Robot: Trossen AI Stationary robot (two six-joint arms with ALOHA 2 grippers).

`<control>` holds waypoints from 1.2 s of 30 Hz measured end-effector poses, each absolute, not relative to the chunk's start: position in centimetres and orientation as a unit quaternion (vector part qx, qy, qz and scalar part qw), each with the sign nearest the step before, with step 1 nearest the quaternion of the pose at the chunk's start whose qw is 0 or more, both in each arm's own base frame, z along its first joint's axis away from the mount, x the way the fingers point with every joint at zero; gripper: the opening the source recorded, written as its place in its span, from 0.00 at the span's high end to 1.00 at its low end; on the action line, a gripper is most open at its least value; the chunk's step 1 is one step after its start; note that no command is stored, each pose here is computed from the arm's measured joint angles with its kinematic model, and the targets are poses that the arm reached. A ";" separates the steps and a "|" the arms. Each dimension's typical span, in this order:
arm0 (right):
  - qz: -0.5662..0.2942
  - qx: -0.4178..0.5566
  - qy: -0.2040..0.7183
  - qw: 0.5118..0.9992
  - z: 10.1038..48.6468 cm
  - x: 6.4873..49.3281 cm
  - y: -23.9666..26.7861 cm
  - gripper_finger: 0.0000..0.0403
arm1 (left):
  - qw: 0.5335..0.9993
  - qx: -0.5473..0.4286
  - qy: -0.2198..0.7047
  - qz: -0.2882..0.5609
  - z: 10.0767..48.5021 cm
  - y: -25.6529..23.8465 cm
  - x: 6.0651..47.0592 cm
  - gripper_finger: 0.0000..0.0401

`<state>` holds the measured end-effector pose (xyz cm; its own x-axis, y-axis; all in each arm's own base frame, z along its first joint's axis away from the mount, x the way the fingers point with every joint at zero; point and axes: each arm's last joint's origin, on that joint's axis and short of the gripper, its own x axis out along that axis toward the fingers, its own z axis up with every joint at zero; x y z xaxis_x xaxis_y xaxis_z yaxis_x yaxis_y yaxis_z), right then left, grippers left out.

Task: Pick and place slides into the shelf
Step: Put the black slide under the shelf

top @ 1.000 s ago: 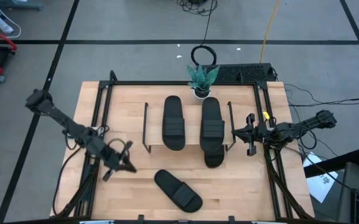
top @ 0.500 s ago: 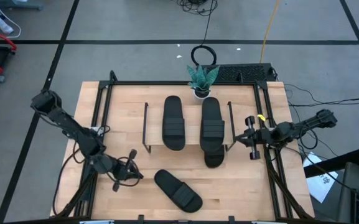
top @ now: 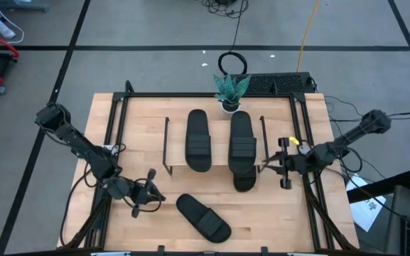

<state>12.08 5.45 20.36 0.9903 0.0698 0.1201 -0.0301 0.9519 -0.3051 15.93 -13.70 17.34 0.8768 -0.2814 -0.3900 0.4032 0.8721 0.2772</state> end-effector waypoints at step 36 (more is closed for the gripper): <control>-0.063 -0.104 -0.069 0.990 20.8 12.4 5.5 0.85 | 0.950 -0.113 0.211 -0.199 15.5 -20.1 24.8 0.27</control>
